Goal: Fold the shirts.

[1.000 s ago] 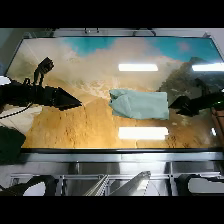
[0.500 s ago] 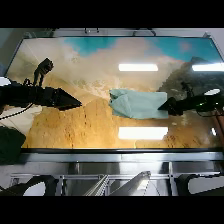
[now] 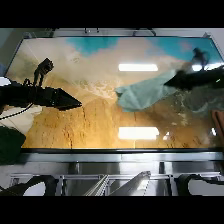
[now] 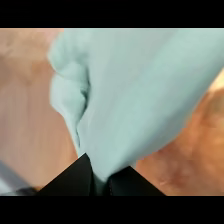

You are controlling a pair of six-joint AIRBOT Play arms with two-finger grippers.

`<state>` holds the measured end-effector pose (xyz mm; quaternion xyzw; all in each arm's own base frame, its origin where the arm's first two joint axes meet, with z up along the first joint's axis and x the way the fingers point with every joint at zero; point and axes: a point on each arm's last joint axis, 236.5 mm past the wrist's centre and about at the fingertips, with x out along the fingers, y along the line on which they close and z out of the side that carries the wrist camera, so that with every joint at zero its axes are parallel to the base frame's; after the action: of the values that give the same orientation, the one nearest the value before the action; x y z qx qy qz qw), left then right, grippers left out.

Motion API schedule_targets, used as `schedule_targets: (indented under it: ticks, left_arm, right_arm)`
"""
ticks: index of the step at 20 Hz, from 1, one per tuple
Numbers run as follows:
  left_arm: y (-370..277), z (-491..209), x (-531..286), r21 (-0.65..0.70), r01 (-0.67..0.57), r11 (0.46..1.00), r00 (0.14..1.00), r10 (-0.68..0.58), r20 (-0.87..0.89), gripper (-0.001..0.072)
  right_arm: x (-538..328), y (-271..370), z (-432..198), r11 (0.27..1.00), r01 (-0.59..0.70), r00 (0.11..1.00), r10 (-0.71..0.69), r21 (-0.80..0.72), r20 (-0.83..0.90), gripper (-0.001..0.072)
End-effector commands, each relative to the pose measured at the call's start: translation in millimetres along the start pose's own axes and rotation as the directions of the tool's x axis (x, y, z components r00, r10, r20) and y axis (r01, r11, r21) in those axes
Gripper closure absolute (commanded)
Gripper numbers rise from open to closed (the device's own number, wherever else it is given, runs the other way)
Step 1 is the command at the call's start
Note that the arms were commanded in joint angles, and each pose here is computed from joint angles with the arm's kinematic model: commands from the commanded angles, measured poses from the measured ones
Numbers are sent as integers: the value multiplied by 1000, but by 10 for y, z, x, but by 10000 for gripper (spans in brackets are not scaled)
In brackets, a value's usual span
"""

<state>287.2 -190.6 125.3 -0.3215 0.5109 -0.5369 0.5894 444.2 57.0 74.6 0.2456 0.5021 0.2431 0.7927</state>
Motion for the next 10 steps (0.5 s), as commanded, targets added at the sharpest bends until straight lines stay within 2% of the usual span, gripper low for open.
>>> schedule_targets:
  ticks: [1,2,3,4,7,10]
  left_arm:
    - [11,15,-3,0,-5,1000,1000,5,7,343]
    - [11,15,-3,0,-5,1000,1000,5,7,343]
    - [11,13,-2,1,-5,1000,1000,5,6,343]
    - [11,13,-2,2,-4,1000,1000,4,6,344]
    - [10,11,-2,8,-4,1000,1000,4,5,344]
    - [3,-3,-2,8,-1,1000,1000,1,-1,344]
  right_arm:
    - [-1486,-335,633,863,482,826,-505,149,250,693]
    - [-2057,-535,712,748,601,684,-663,281,304,693]
    - [-2472,-634,717,669,661,583,-743,339,328,693]
    - [-2749,-701,680,628,681,533,-778,377,332,693]
    - [-3201,-1157,350,525,638,482,-843,564,239,692]
    - [-3502,-1724,-244,344,546,475,-878,764,55,692]
